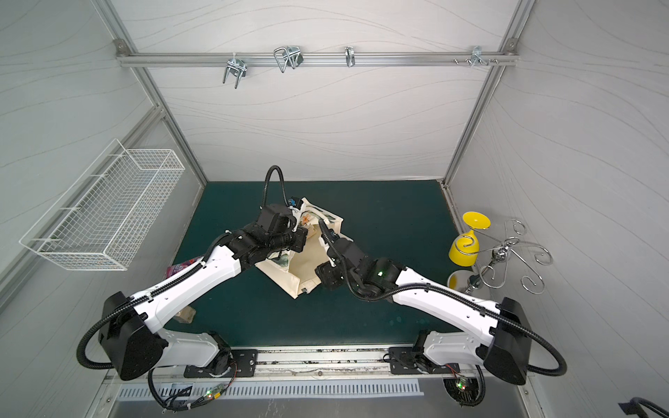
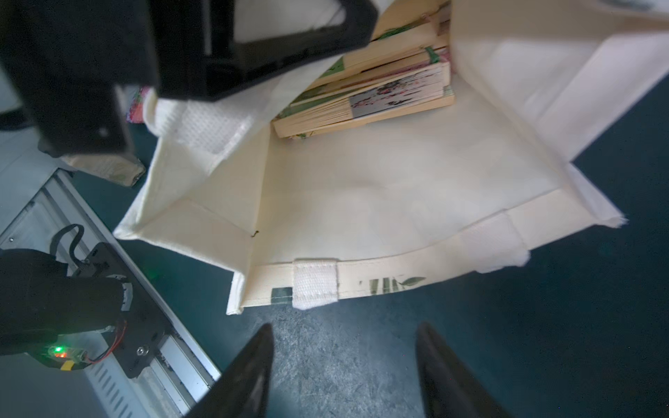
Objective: Take out the folding fans from the tote bags
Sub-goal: Adjust the canvas bag at the center of the board, then pick up the folding fan from the canvas bag.
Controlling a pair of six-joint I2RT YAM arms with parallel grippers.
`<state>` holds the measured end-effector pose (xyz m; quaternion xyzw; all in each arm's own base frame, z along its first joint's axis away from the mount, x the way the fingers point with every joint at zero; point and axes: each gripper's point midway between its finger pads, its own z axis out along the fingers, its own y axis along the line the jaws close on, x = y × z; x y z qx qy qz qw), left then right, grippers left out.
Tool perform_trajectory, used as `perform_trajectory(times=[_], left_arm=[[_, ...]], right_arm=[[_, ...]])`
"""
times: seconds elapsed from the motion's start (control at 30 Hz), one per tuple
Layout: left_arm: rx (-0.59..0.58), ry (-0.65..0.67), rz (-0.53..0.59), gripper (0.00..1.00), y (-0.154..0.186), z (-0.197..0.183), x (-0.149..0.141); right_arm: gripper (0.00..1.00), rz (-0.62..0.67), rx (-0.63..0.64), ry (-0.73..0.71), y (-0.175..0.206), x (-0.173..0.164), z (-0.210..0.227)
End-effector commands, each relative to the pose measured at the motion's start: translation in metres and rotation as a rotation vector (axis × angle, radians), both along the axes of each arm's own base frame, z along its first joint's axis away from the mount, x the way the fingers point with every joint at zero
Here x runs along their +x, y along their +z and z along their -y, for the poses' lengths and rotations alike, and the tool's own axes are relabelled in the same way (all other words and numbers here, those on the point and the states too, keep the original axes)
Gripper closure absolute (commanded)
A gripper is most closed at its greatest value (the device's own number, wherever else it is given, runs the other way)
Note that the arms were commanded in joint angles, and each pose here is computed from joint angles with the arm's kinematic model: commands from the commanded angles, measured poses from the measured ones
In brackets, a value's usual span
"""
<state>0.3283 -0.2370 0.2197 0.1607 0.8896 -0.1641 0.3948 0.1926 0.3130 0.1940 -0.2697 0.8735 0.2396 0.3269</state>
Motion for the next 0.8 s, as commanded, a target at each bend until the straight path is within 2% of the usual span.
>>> perform_trajectory(times=[0.0,0.07,0.2,0.43,0.57,0.7,0.77], left_arm=[[-0.107,0.053,0.059,1.00,0.028,0.006,0.009],[-0.111,0.069,0.071,1.00,0.032,0.002,0.009],[-0.109,0.089,0.086,1.00,0.036,-0.004,0.007],[-0.130,0.109,0.095,1.00,0.043,-0.011,0.006],[-0.220,0.064,0.078,1.00,0.051,-0.010,0.001],[-0.358,-0.056,0.081,1.00,0.069,0.001,-0.010],[-0.382,-0.102,0.091,1.00,0.075,0.005,-0.016]], right_arm=[[0.43,-0.007,0.068,-0.029,-0.007,0.009,-0.020],[0.44,-0.007,0.095,-0.023,-0.009,0.012,-0.031],[0.53,-0.011,0.129,-0.040,-0.017,0.025,-0.052],[0.54,-0.112,0.148,-0.116,-0.047,0.059,-0.077],[0.52,-0.162,0.156,-0.199,-0.066,0.077,-0.080],[0.48,-0.208,0.154,-0.280,-0.085,0.090,-0.076],[0.45,-0.232,0.152,-0.323,-0.093,0.096,-0.070]])
